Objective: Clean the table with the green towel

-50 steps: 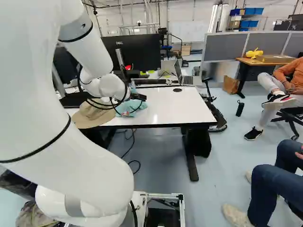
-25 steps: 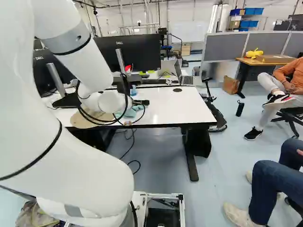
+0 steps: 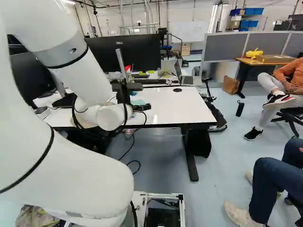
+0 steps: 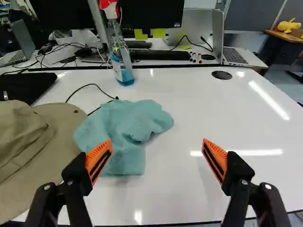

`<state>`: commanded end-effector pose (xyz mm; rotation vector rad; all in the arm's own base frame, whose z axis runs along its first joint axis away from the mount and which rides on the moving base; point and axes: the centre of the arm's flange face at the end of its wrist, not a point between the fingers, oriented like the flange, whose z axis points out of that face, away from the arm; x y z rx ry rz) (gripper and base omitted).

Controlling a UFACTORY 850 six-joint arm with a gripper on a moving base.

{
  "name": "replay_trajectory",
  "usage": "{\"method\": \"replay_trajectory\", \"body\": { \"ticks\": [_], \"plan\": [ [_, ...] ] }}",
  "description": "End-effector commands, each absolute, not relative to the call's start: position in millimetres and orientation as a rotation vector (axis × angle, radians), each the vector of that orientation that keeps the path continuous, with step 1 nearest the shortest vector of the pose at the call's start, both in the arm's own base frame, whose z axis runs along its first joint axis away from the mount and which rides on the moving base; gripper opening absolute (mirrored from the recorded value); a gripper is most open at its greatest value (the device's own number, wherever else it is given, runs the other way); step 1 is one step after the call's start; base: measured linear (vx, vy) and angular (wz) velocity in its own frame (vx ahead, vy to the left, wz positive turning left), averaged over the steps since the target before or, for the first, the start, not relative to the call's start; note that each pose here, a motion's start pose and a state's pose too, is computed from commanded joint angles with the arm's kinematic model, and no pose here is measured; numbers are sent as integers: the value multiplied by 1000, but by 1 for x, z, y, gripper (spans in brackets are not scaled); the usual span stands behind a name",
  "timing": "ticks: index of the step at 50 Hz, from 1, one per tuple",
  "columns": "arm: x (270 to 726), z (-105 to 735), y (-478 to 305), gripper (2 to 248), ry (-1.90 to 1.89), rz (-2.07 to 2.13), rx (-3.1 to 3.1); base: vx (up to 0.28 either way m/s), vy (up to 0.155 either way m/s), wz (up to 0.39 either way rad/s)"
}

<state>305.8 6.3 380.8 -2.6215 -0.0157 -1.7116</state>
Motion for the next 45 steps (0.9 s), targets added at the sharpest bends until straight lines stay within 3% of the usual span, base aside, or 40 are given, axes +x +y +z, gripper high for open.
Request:
{"method": "replay_trajectory", "body": {
  "ticks": [45],
  "plan": [
    [271,366,0,247,0,-1823,-2558,0,0,0]
  ]
}}
